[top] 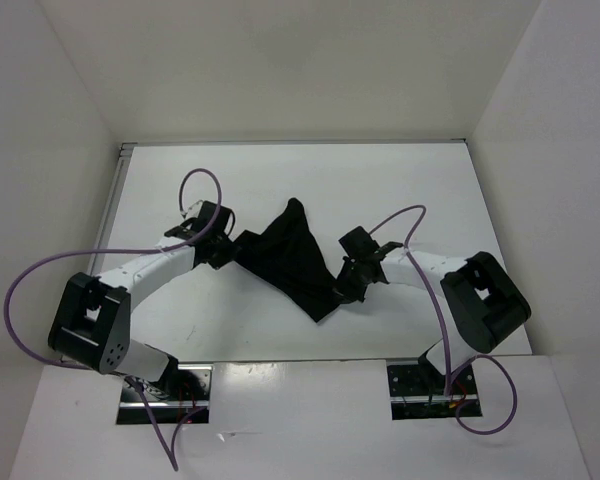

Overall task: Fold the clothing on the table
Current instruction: Flatten the skirt out

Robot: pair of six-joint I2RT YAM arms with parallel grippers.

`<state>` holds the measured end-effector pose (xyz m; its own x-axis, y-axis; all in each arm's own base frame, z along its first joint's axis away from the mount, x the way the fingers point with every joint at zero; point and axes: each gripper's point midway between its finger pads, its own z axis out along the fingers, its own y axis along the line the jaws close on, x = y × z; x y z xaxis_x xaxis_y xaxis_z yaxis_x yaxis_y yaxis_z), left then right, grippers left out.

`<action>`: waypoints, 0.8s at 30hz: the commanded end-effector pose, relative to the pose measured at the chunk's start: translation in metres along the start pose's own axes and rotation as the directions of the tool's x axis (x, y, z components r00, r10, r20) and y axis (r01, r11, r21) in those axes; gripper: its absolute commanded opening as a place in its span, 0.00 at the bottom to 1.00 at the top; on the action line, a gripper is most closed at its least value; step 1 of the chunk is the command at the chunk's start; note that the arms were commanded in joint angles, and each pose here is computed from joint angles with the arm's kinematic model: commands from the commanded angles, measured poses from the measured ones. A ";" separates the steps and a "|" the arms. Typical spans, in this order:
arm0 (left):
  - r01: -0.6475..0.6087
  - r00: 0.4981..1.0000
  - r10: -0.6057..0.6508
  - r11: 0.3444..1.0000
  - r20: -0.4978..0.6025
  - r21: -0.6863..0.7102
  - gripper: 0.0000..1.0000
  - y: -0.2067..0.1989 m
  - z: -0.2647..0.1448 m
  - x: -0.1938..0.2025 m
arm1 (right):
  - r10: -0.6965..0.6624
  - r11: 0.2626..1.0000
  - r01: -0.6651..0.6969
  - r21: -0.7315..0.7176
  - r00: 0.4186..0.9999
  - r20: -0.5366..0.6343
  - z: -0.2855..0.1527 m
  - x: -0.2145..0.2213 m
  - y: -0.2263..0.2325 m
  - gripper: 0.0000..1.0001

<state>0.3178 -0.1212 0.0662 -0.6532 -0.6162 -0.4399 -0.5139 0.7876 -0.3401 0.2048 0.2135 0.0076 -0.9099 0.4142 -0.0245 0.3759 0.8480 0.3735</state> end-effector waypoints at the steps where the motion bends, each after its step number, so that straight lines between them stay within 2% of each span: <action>1: 0.099 0.984 -0.099 0.995 0.149 0.006 0.00 0.004 0.002 -0.058 | 0.014 0.957 0.004 0.290 0.998 -0.061 0.003 0.030 -0.078 0.01; 3: 0.098 0.991 -0.098 0.995 0.096 0.005 0.00 0.004 0.015 -0.053 | -0.021 0.964 0.040 0.264 0.997 -0.074 -0.011 0.039 -0.062 0.01; 4: 0.091 0.993 -0.090 0.996 0.073 -0.007 0.00 0.006 0.023 -0.052 | -0.061 0.974 0.070 0.216 0.997 -0.048 -0.023 0.034 -0.036 0.01; 5: 0.088 0.995 -0.088 0.996 0.045 -0.004 0.00 0.005 0.026 -0.047 | -0.086 0.979 0.083 0.186 0.996 0.005 -0.038 0.029 -0.019 0.04; 6: 0.075 0.997 -0.076 0.997 0.034 0.003 0.00 0.003 0.029 -0.045 | -0.103 0.976 0.098 0.194 0.995 0.015 -0.051 0.029 -0.014 0.12; 7: 0.074 0.997 -0.074 0.997 0.018 0.000 0.00 0.004 0.032 -0.041 | -0.112 0.986 0.103 0.132 0.992 0.064 -0.066 0.018 0.013 0.16; 10: 0.073 0.997 -0.073 0.997 -0.003 0.010 0.00 0.008 0.036 -0.032 | -0.161 0.987 0.155 0.051 0.978 0.132 -0.081 -0.007 0.051 0.28; 11: 0.073 0.997 -0.073 0.997 -0.003 0.010 0.00 0.008 0.036 -0.032 | -0.171 0.985 0.167 0.041 0.975 0.143 -0.079 -0.015 0.058 0.34; 14: 0.074 0.997 -0.074 0.997 -0.005 0.023 0.00 0.005 0.036 -0.032 | -0.224 0.974 0.223 0.023 0.959 0.172 -0.060 -0.041 0.086 0.38; 15: 0.065 0.998 -0.065 0.997 -0.012 0.029 0.00 0.004 0.035 -0.031 | -0.245 0.969 0.246 0.015 0.956 0.163 -0.045 -0.048 0.100 0.43; 19: 0.065 0.998 -0.065 0.997 -0.012 0.029 0.00 0.004 0.035 -0.031 | -0.328 0.944 0.318 0.085 0.933 0.151 -0.004 -0.075 0.113 0.44; 20: 0.065 0.998 -0.064 0.997 -0.019 0.034 0.00 0.003 0.035 -0.030 | -0.328 0.945 0.320 0.073 0.930 0.164 -0.001 -0.082 0.126 0.44; 21: 0.065 0.998 -0.064 0.997 -0.019 0.034 0.00 0.003 0.035 -0.030 | -0.337 0.940 0.322 0.116 0.929 0.150 0.017 -0.086 0.119 0.44; 24: 0.057 0.998 -0.056 0.997 -0.012 0.043 0.00 0.002 0.032 -0.032 | -0.339 0.939 0.324 0.118 0.928 0.154 0.030 -0.097 0.126 0.44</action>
<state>0.3527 -0.0962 0.0467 -0.6180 -0.6810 -0.3929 -0.5644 0.7322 -0.3813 0.3153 0.2846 0.0221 -0.9622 0.1701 -0.2126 0.1190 0.9650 0.2336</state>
